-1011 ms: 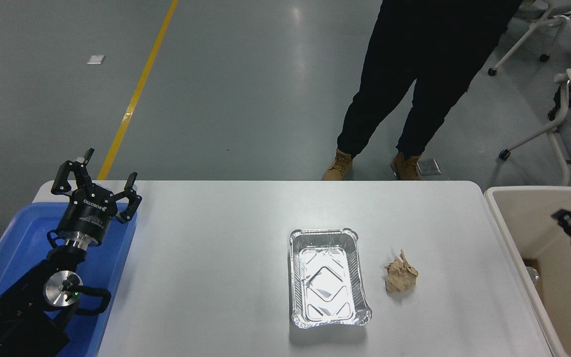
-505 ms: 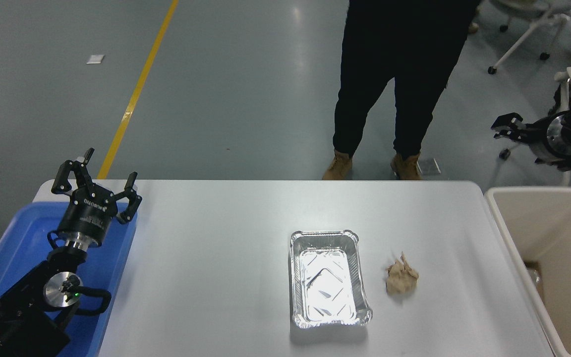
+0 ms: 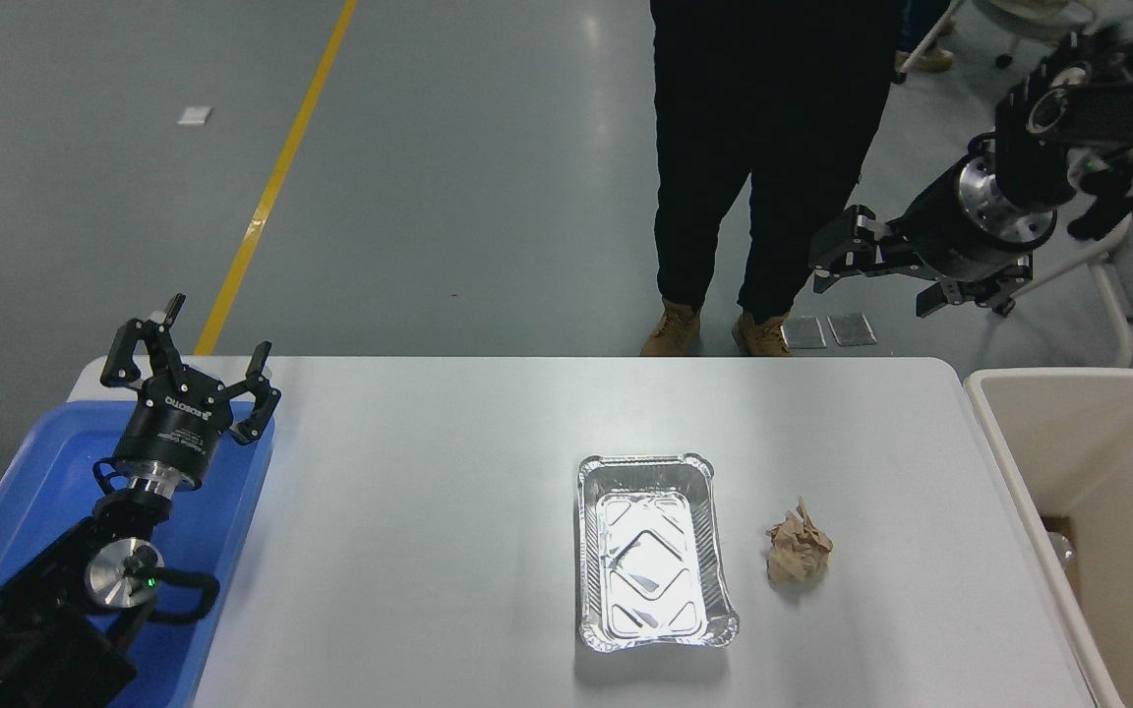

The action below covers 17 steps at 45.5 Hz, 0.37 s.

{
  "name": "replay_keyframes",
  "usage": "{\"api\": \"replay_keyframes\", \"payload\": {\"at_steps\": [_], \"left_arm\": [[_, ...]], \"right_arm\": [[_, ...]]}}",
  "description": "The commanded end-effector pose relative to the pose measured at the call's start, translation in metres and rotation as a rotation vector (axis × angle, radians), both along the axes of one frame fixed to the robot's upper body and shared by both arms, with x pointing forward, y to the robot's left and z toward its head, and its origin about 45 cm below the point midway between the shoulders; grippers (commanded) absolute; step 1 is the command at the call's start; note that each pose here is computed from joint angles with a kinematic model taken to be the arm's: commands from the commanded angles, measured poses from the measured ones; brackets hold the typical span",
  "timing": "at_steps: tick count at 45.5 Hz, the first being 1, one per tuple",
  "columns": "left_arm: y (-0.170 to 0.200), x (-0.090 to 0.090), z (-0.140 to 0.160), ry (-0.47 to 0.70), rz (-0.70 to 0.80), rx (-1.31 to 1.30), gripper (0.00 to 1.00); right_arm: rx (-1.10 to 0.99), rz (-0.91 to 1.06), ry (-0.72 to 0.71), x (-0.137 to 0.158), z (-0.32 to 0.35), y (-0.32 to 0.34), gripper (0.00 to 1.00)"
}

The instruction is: Pick up paper cup place in dustbin

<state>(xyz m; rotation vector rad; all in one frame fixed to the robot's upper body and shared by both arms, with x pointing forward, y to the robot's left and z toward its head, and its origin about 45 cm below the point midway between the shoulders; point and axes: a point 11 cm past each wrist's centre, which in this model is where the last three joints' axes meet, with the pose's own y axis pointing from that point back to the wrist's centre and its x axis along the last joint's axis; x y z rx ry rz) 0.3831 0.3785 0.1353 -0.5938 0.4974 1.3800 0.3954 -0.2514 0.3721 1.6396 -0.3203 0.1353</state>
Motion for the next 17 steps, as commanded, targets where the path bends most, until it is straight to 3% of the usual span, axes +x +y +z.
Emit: {"api": "replay_keyframes", "payload": {"at_steps": [1, 17], "left_arm": [[0.001, 0.0, 0.0, 0.0, 0.003, 0.002, 0.98], [0.001, 0.0, 0.0, 0.0, 0.003, 0.002, 0.98]], "right_arm": [[-0.018, 0.082, 0.109, -0.042, 0.027, 0.014, 1.0], [-0.006, 0.118, 0.104, -0.055, 0.04, 0.025, 1.0]]}}
